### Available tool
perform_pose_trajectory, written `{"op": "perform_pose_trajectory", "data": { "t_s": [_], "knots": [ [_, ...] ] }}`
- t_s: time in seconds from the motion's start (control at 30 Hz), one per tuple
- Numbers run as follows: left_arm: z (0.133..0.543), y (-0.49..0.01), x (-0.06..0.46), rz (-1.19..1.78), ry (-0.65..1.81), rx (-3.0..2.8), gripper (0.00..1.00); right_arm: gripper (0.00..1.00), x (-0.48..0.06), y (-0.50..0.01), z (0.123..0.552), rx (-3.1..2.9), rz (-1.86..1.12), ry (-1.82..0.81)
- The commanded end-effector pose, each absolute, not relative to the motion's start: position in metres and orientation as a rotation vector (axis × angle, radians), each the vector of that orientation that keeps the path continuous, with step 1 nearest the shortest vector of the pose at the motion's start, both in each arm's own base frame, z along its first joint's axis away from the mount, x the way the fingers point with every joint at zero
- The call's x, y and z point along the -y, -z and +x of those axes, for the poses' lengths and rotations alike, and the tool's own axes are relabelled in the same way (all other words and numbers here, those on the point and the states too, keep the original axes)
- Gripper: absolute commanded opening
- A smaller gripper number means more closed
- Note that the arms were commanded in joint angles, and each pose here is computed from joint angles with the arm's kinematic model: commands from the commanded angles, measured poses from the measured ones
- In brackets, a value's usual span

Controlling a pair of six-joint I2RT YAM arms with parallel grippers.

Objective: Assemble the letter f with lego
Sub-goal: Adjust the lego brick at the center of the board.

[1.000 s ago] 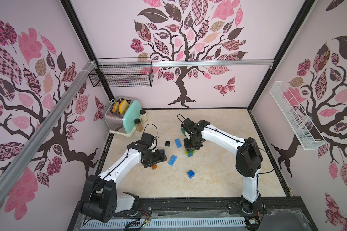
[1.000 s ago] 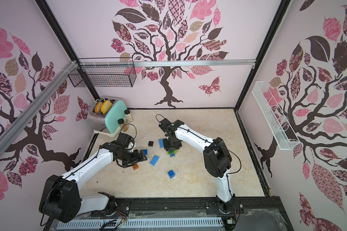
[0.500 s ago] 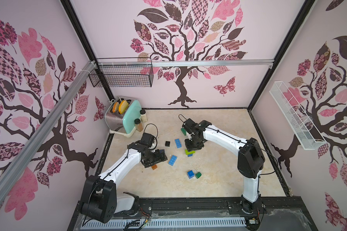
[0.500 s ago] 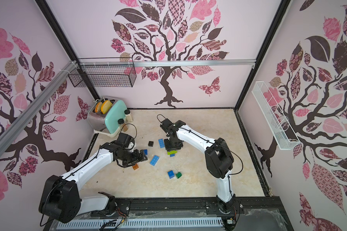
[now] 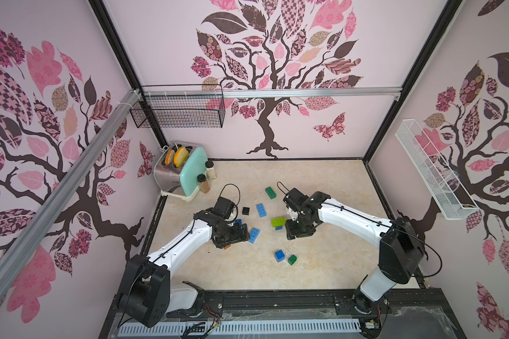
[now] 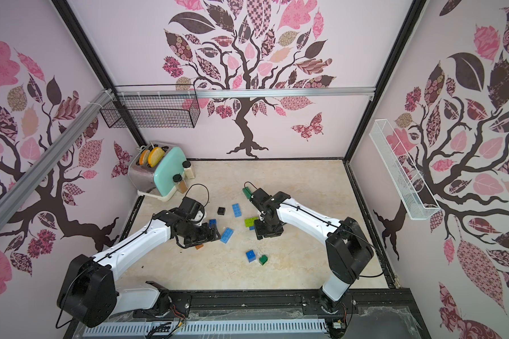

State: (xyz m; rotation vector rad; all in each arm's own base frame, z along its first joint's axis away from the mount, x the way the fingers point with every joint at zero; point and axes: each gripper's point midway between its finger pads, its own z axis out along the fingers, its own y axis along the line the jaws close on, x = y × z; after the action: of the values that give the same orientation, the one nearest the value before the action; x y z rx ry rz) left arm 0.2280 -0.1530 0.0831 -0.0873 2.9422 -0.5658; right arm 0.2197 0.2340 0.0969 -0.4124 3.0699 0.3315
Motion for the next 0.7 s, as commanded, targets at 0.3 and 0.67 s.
{"op": "perform_pose_trajectory", "data": {
  "t_s": [0.3,0.67],
  "knots": [
    [0.228,-0.079,0.150,-0.087,0.533,-2.947,0.93,0.60,-0.252,-0.080,0.173,-3.053,-0.604,-0.441],
    [0.228,-0.080,0.148,-0.091,0.522,-2.945,0.94,0.62,-0.240,-0.063,0.167,-3.090,-0.642,-0.311]
  ]
}}
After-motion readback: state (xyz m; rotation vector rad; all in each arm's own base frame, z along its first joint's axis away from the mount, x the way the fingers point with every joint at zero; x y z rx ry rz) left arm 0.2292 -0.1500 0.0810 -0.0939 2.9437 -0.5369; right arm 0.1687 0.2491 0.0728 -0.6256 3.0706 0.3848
